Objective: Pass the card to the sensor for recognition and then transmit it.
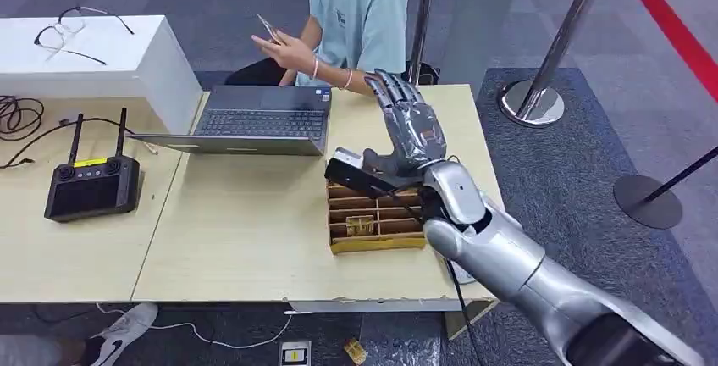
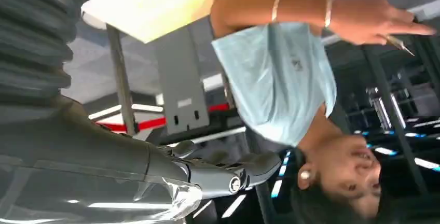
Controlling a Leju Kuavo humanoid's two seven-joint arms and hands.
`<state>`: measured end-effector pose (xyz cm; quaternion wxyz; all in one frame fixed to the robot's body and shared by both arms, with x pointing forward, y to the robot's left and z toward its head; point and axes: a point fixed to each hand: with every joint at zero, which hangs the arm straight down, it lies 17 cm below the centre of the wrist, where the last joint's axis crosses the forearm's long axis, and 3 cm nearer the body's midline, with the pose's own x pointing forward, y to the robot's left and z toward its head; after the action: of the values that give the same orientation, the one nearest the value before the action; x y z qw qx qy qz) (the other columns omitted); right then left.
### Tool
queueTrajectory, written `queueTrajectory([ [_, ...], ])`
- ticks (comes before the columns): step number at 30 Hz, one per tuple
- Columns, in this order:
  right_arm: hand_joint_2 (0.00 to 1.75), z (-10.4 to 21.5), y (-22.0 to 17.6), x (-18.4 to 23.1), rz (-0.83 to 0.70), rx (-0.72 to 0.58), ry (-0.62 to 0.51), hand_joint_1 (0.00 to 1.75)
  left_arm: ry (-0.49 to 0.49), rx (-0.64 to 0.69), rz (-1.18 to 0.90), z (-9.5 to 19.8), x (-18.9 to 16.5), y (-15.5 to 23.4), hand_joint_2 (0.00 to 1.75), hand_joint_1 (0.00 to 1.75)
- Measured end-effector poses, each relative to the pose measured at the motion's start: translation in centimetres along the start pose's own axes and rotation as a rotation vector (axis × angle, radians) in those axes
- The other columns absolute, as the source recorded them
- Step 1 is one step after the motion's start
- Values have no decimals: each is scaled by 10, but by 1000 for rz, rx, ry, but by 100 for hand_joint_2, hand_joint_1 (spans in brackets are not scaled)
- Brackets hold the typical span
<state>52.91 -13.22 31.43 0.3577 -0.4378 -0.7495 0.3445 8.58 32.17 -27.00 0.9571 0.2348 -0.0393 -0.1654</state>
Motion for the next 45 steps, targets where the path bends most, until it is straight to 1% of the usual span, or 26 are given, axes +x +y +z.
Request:
queueTrajectory([
  [7,175,23,-48,-3,-13,-114,8,0,10,7,-20,1,-3,-2,175,0],
  [15,175,54,-123,-3,5,-274,9,0,2,20,-7,0,-2,1,175,0],
  [22,175,82,-180,-24,34,-368,55,0,8,28,2,-1,-4,5,175,0],
  [27,175,112,-196,-38,69,-381,91,0,22,32,17,-1,-7,5,175,0],
  [34,175,149,-245,-56,75,-501,132,0,26,33,22,-1,-8,6,175,0],
  [39,175,164,-267,-69,81,-531,168,0,34,33,19,-2,-9,6,175,0],
  [45,175,173,-273,-83,114,-509,210,0,30,36,15,-2,-8,7,175,0],
])
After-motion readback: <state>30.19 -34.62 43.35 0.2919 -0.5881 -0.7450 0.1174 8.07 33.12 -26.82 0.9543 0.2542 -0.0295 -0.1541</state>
